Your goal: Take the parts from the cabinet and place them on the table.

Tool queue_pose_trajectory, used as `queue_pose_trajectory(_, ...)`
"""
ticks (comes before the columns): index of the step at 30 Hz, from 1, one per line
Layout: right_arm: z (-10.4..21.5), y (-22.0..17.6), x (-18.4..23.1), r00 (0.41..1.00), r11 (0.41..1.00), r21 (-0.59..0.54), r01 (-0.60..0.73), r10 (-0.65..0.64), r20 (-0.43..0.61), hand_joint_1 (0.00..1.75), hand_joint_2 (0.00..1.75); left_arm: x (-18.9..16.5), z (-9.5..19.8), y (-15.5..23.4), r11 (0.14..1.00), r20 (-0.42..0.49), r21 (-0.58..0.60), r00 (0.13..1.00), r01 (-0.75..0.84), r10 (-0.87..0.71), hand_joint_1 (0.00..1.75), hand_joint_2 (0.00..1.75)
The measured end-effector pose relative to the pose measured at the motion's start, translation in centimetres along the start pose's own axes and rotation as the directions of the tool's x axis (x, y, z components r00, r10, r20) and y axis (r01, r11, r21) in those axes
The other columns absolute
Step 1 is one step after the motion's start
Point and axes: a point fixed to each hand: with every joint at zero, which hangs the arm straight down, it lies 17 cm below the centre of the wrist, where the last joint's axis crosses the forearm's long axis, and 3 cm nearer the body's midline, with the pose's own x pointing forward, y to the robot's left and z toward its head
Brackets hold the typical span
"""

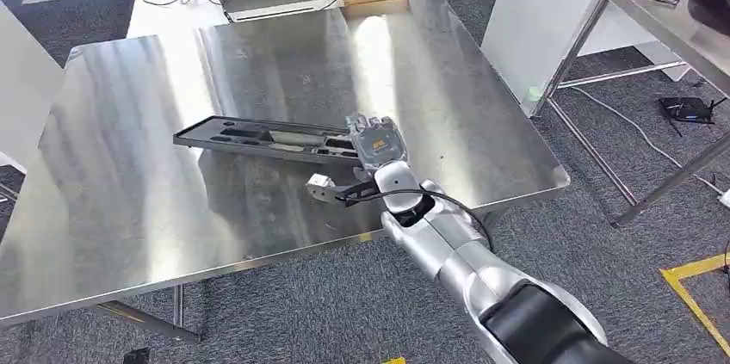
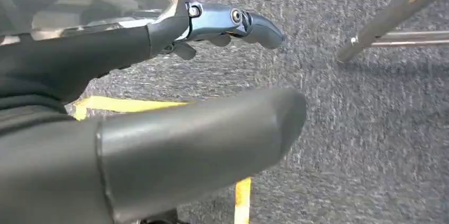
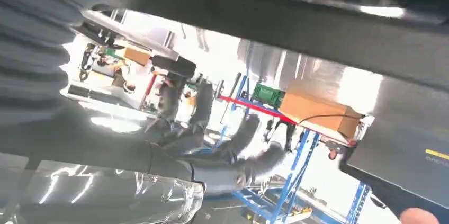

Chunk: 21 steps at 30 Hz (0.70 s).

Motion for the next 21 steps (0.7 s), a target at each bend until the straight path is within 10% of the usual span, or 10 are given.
queue_pose_trajectory(21, 0.7, 2.1, 2.7, 0.985, 0.983, 0.137, 0.120, -0.135, 0.108, 0.00, 0.00, -1.3, 0.5, -1.0, 0.995, -0.063, -0.072, 0.996, -0.069, 0.064, 0.00, 0.00)
